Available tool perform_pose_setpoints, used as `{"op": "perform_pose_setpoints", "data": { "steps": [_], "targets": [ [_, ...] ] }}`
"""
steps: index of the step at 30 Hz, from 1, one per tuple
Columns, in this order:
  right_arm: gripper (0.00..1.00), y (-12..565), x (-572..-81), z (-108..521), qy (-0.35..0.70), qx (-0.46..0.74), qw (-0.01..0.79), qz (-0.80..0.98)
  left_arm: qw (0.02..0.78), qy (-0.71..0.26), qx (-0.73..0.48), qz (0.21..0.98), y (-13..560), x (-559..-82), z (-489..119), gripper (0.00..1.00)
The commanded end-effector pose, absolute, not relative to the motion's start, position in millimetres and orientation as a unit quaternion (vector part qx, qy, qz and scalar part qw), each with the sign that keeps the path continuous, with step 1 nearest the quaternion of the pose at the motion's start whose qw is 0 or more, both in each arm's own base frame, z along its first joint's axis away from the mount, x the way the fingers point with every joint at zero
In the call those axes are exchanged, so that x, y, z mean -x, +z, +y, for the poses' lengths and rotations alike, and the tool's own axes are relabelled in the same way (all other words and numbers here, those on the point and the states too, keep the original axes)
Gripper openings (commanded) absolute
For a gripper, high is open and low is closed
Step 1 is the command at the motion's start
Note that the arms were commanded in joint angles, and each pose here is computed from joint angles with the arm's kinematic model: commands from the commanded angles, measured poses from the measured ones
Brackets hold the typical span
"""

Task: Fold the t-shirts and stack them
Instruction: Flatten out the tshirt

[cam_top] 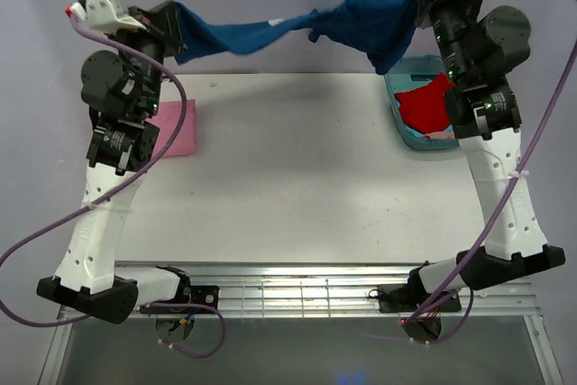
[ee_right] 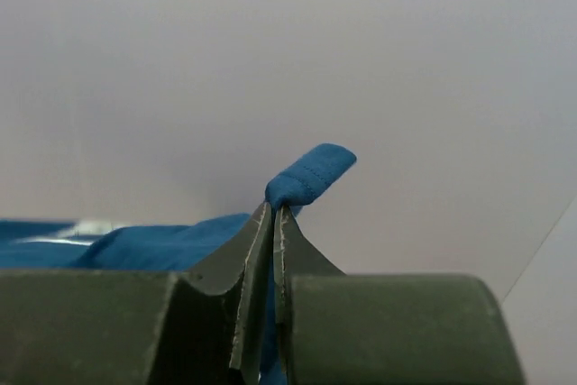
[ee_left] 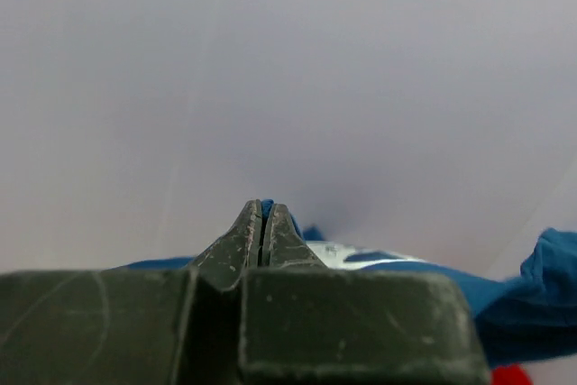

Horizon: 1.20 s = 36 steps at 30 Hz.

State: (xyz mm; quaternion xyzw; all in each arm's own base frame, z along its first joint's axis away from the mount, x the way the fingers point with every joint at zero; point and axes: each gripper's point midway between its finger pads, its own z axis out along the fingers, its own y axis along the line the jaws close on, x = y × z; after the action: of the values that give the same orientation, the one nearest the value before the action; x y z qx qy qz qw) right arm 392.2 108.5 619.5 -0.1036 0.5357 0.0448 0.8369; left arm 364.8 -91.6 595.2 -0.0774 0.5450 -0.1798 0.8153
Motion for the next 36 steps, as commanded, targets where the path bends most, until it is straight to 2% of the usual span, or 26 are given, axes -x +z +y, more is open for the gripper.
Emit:
{"op": "perform_pose_setpoints", "data": {
  "steps": [1, 3, 4, 7, 11, 19, 23, 29, 31, 32, 36],
  "targets": [
    [0.08, 485.4, -439.9, 136.2, 0.056, 0.163, 0.743, 0.647, 0.727, -0.159, 0.039, 0.667, 455.9, -414.2, -120.2, 0.0],
    [0.08, 435.6, -438.4, 140.0, 0.059, 0.175, 0.707, 0.682, 0.692, -0.158, 0.035, 0.703, 402.8, -416.7, -124.9, 0.0],
    [0.08, 388.7, -433.3, 140.8, 0.061, 0.184, 0.672, 0.714, 0.653, -0.147, 0.032, 0.742, 345.5, -415.2, -125.6, 0.0],
    [0.08, 307.4, -411.1, 144.1, 0.063, 0.201, 0.599, 0.772, 0.577, -0.132, 0.042, 0.805, 248.0, -398.2, -121.5, 0.0],
    [0.08, 252.9, -376.6, 147.3, 0.056, 0.206, 0.522, 0.826, 0.5, -0.12, 0.07, 0.855, 178.4, -359.2, -111.3, 0.0],
    [0.08, 204.3, -302.8, 161.0, 0.075, 0.2, 0.358, 0.909, 0.414, -0.09, 0.123, 0.897, 153.8, -312.5, -93.7, 0.0],
    [0.08, 183.3, -263.0, 168.3, 0.054, 0.207, 0.303, 0.929, 0.361, -0.071, 0.149, 0.918, 139.3, -289.4, -86.2, 0.0],
    [0.08, 171.1, -201.7, 169.9, 0.029, 0.2, 0.232, 0.951, 0.338, -0.037, 0.163, 0.926, 141.3, -269.9, -71.5, 0.01],
    [0.08, 170.4, -184.7, 165.7, 0.016, 0.199, 0.207, 0.958, 0.331, -0.029, 0.169, 0.928, 148.7, -267.9, -68.9, 0.11],
    [0.08, 167.4, -166.6, 158.6, 0.0, 0.19, 0.178, 0.965, 0.313, -0.018, 0.17, 0.934, 147.3, -259.6, -65.7, 0.22],
    [0.08, 162.0, -132.2, 145.2, -0.033, 0.165, 0.139, 0.976, 0.296, -0.007, 0.181, 0.938, 155.6, -250.7, -61.7, 0.37]
  ]
}}
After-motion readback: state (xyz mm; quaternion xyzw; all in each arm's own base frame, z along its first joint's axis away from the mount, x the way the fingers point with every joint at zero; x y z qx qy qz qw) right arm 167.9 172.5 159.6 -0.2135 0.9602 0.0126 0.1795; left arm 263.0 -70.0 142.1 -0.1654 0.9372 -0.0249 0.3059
